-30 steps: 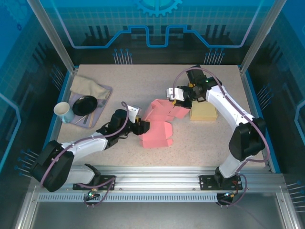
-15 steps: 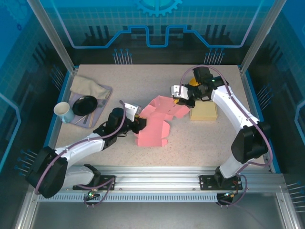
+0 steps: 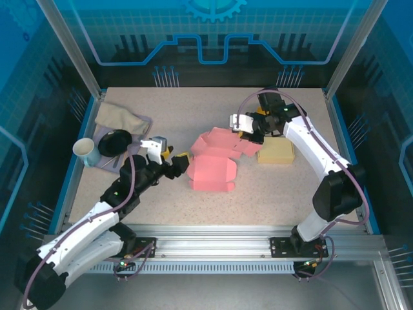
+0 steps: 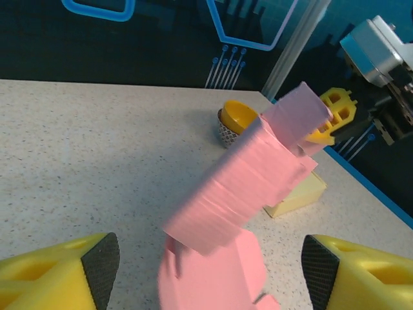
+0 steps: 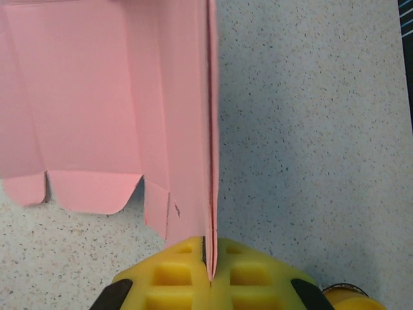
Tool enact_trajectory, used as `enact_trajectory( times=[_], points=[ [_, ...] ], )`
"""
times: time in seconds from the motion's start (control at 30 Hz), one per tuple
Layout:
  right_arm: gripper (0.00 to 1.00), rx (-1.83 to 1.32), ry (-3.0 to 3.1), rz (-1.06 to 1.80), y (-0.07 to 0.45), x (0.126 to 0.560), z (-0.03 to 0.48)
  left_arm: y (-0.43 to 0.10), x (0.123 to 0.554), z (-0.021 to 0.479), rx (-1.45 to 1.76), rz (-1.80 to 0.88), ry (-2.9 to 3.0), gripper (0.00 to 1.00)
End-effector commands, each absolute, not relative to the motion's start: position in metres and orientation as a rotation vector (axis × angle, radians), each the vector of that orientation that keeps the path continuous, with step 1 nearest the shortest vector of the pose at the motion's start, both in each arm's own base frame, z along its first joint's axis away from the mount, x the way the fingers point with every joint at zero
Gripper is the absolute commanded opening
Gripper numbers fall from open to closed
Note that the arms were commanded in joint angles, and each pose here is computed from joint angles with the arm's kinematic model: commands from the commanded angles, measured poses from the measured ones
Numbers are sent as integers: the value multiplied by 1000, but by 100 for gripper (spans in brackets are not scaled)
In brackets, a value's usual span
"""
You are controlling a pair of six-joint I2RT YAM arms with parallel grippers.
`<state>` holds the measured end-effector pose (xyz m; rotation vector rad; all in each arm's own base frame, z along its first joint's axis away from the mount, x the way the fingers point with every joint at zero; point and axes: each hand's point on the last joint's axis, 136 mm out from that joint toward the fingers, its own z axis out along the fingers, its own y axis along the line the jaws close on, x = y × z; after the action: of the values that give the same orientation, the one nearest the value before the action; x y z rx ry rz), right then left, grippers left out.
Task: Fold the paper box
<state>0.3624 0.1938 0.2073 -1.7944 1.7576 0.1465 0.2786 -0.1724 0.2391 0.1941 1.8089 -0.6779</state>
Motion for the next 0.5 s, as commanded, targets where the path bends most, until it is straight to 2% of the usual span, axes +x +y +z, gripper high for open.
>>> enact_trajectory(
  times=[0.0, 0.1, 0.33, 0.47],
  points=[
    [0, -1809, 1771, 15, 197, 375, 203, -165, 291, 227, 134, -597, 1888, 78],
    [0, -1838, 1747, -126, 200, 384, 192, -172, 304, 214, 171, -545, 1960, 78],
    [0, -1884, 1795, -145, 213, 382, 177, -192, 319, 191, 226, -581, 1994, 75],
    [0, -1927, 1854, -214, 209, 387, 161, -186, 331, 168, 188, -495, 2057, 77]
  ],
)
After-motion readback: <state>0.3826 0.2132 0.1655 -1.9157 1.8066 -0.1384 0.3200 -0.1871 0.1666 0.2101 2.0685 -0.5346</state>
